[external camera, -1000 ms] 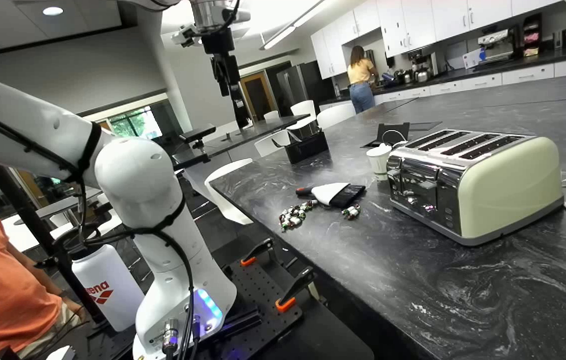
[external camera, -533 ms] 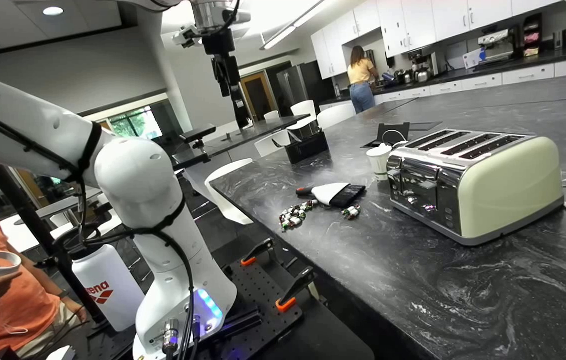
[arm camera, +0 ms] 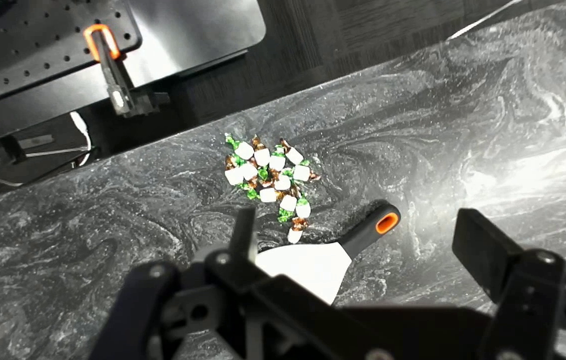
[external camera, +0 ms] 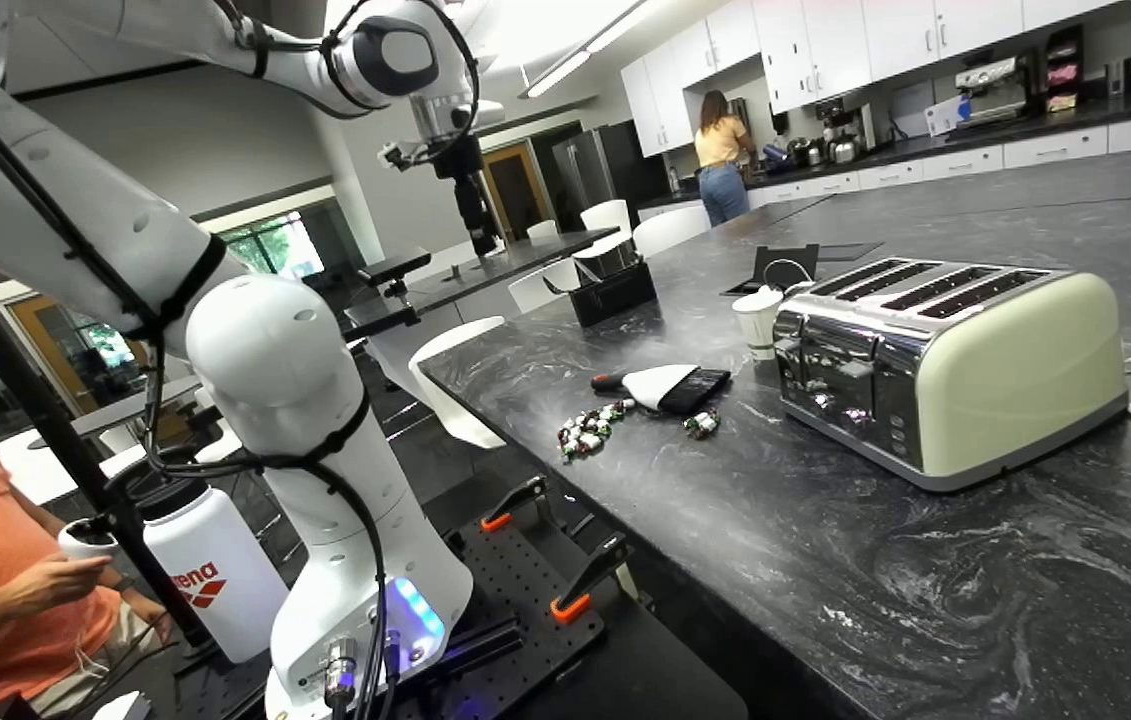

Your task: Move the brush to the left

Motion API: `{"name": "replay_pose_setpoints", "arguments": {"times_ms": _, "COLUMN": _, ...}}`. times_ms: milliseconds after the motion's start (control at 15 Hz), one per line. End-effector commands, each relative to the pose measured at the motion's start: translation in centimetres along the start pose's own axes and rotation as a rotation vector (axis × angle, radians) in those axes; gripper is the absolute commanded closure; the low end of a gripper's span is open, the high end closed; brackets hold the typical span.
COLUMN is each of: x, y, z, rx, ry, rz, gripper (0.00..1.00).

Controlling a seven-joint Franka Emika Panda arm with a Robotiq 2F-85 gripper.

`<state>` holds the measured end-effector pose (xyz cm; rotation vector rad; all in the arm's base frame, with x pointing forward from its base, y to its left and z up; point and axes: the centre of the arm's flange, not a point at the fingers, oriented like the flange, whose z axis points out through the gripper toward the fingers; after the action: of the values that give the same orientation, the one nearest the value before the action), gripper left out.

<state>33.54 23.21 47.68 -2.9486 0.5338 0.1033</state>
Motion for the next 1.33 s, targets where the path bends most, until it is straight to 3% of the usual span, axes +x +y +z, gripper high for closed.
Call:
{"name": "replay_pose_setpoints", "arguments": {"times_ms": 0, "x": 2.3, "y": -4.4, "z": 5.0, "rx": -0.028, "ry": 0.063, "rz": 0.176, "gripper": 0.0}}
{"name": "replay_pose_setpoints", "arguments": {"times_ms": 333, "x": 5.3, "y": -6.2, "z": 10.9, "rx": -0.008, "ry": 0.174, "rz": 0.385, "gripper": 0.0}}
{"name": "replay_pose_setpoints", "arguments": {"times_ms": 400, "x": 5.8, "y": -6.4, "z": 11.7, "rx": -0.004, "ry": 0.18, "rz": 0.401, "gripper": 0.0}}
{"name": "replay_pose_setpoints", "arguments": {"times_ms": 467, "x": 4.3, "y": -4.8, "z": 10.1, "rx": -0.009, "ry": 0.168, "rz": 0.346, "gripper": 0.0}}
{"name": "replay_pose_setpoints", "arguments": {"times_ms": 933, "x": 4.4, "y": -5.0, "z": 10.6, "rx": -0.009, "ry": 0.162, "rz": 0.347, "gripper": 0.0}}
{"name": "replay_pose_setpoints", "arguments": {"times_ms": 1267, "x": 6.7, "y": -7.9, "z": 14.3, "rx": 0.033, "ry": 0.28, "rz": 0.495, "gripper": 0.0}}
